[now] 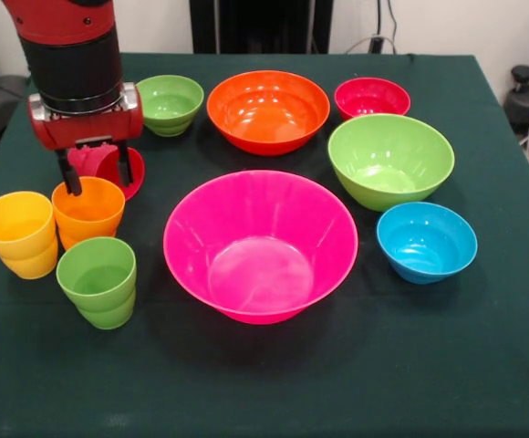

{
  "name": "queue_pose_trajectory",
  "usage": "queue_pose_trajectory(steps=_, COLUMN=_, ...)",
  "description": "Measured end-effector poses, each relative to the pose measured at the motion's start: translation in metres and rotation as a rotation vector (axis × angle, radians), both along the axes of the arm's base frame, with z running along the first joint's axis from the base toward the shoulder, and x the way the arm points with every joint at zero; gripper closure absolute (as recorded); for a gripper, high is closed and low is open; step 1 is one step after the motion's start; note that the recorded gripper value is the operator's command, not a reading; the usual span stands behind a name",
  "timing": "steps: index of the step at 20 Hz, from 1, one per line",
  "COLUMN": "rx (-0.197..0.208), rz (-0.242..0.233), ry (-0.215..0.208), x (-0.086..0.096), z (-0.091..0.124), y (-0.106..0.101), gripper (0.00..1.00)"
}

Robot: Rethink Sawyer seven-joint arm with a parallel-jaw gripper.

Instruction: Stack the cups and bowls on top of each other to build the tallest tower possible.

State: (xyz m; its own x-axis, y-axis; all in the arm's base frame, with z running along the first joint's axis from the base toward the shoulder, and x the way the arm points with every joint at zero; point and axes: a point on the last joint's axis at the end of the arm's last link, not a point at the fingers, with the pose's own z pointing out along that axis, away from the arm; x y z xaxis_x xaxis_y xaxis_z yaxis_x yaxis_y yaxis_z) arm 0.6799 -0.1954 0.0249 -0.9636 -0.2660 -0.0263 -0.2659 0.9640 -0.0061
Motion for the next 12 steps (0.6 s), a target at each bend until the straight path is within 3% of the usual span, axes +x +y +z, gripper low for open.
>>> queue_pose_trajectory(steps=12, rx=-0.010, rz=0.032, ry=-0.016, x=-0.0059, z=-0.0068, y=0.0068, gripper=0.00)
